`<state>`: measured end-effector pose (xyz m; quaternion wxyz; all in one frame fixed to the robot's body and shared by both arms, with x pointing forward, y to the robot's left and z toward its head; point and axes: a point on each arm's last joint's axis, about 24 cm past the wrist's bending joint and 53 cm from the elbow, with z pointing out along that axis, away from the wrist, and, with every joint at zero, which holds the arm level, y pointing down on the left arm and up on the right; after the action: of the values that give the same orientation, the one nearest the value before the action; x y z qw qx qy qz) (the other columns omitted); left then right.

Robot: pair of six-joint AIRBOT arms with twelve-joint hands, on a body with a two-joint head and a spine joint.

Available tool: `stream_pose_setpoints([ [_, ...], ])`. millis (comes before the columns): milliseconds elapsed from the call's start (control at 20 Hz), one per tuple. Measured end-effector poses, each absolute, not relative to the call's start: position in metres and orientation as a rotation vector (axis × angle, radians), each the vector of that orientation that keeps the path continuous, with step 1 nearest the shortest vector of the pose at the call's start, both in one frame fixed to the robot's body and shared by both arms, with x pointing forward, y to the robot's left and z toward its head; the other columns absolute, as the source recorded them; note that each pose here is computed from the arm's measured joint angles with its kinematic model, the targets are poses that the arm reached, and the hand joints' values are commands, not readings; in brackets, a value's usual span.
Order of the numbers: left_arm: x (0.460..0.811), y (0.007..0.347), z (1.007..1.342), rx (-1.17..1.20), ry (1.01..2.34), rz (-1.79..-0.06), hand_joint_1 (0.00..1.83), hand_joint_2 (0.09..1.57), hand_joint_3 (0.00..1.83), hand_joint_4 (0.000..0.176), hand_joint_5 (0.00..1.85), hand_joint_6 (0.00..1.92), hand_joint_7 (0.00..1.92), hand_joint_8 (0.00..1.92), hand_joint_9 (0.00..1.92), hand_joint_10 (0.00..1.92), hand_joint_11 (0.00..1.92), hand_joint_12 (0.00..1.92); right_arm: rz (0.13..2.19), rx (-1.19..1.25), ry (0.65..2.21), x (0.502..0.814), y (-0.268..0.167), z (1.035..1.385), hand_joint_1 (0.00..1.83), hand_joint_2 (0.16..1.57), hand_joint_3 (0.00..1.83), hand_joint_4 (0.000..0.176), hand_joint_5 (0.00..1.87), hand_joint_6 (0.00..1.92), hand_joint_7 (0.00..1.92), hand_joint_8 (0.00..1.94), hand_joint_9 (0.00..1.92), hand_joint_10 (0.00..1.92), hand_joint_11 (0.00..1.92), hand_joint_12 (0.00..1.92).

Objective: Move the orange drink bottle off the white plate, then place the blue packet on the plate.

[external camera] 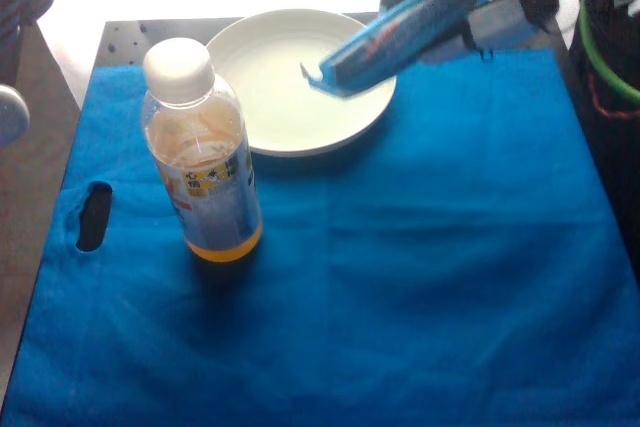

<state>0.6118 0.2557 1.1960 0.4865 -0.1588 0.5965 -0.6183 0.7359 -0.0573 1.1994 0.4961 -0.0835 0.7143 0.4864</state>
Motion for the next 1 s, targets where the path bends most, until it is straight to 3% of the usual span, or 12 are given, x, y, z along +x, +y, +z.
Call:
stream_pose_setpoints([
  [100,0.613,0.256,1.195,-0.389,1.442,-1.506,0.43,0.88,0.01,0.176,0.00,0.00,0.00,0.00,0.00,0.00,0.00,0.00,1.178,-0.198,1.738,0.739,-0.050,1.195,1.27,1.10,0.00,0.000,1.20,0.34,0.94,1.30,0.82,1.55,0.73,1.88],
  [200,0.613,0.255,1.194,-0.389,1.442,-1.511,0.40,0.89,0.01,0.176,0.00,0.00,0.00,0.00,0.00,0.00,0.00,0.00,1.209,-0.212,1.734,0.736,-0.035,1.194,1.28,1.08,0.00,0.000,1.17,0.38,1.04,1.15,1.00,1.18,0.89,1.57],
  [300,0.611,0.254,1.194,-0.381,1.443,-1.517,0.38,0.90,0.01,0.176,0.00,0.00,0.00,0.00,0.00,0.00,0.00,0.00,1.220,-0.209,1.728,0.739,-0.029,1.194,1.28,1.09,0.00,0.000,1.14,0.43,1.03,1.17,1.01,1.19,0.91,1.57],
  [350,0.611,0.254,1.195,-0.379,1.441,-1.519,0.40,0.88,0.00,0.176,0.00,0.00,0.00,0.00,0.00,0.00,0.00,0.00,1.215,-0.204,1.724,0.743,-0.032,1.195,1.21,1.06,0.00,0.000,1.13,0.65,1.06,1.01,1.04,1.30,0.96,1.64],
  [400,0.612,0.255,1.195,-0.382,1.438,-1.516,0.41,0.89,0.01,0.176,0.00,0.00,0.00,0.00,0.00,0.00,0.00,0.00,1.197,-0.195,1.723,0.749,-0.036,1.194,1.19,1.05,0.00,0.000,1.13,0.70,0.99,1.46,1.00,1.77,1.05,1.91],
  [450,0.613,0.256,1.195,-0.381,1.435,-1.514,0.41,0.89,0.01,0.176,0.00,0.00,0.00,0.00,0.00,0.00,0.00,0.00,1.186,-0.185,1.725,0.753,-0.038,1.193,1.19,1.05,0.00,0.000,1.13,0.70,0.99,1.46,1.00,1.77,1.05,1.91],
  [500,0.613,0.256,1.196,-0.382,1.429,-1.516,0.41,0.88,0.00,0.176,0.00,0.00,0.00,0.00,0.00,0.00,0.00,0.00,1.178,-0.178,1.727,0.756,-0.039,1.192,1.19,1.06,0.00,0.000,1.11,0.74,0.97,1.23,0.92,1.58,0.88,1.85],
  [550,0.612,0.255,1.195,-0.387,1.418,-1.528,0.38,0.88,0.00,0.176,0.00,0.00,0.00,0.00,0.00,0.00,0.00,0.00,1.173,-0.175,1.729,0.759,-0.038,1.190,1.28,1.07,0.00,0.000,1.21,0.34,1.05,1.12,0.86,1.20,0.31,1.64],
  [650,0.609,0.249,1.190,-0.380,1.427,-1.544,0.38,0.88,0.00,0.176,0.00,0.00,0.00,0.00,0.00,0.00,0.00,0.00,1.179,-0.169,1.728,0.763,-0.031,1.188,1.28,1.08,0.00,0.000,1.28,0.18,0.99,1.21,0.86,1.31,0.68,1.76],
  [750,0.609,0.248,1.189,-0.381,1.427,-1.550,0.39,0.89,0.00,0.176,0.00,0.00,0.00,0.00,0.00,0.00,0.00,0.00,1.191,-0.162,1.728,0.765,-0.022,1.186,1.28,1.08,0.00,0.000,1.27,0.20,0.97,1.24,0.85,1.25,0.70,1.65],
  [900,0.612,0.253,1.192,-0.388,1.405,-1.543,0.35,0.90,0.00,0.176,0.00,0.00,0.00,0.00,0.00,0.00,0.00,0.00,1.224,-0.181,1.725,0.760,-0.005,1.184,1.26,1.05,0.01,0.000,1.22,0.43,1.06,0.99,0.97,0.83,0.76,1.36],
  [1000,0.611,0.252,1.192,-0.391,1.401,-1.549,0.35,0.90,0.01,0.176,0.00,0.00,0.00,0.00,0.00,0.00,0.00,0.00,1.227,-0.179,1.724,0.762,-0.001,1.183,1.27,1.08,0.01,0.000,1.17,0.41,1.02,1.16,0.98,1.06,0.82,1.54],
])
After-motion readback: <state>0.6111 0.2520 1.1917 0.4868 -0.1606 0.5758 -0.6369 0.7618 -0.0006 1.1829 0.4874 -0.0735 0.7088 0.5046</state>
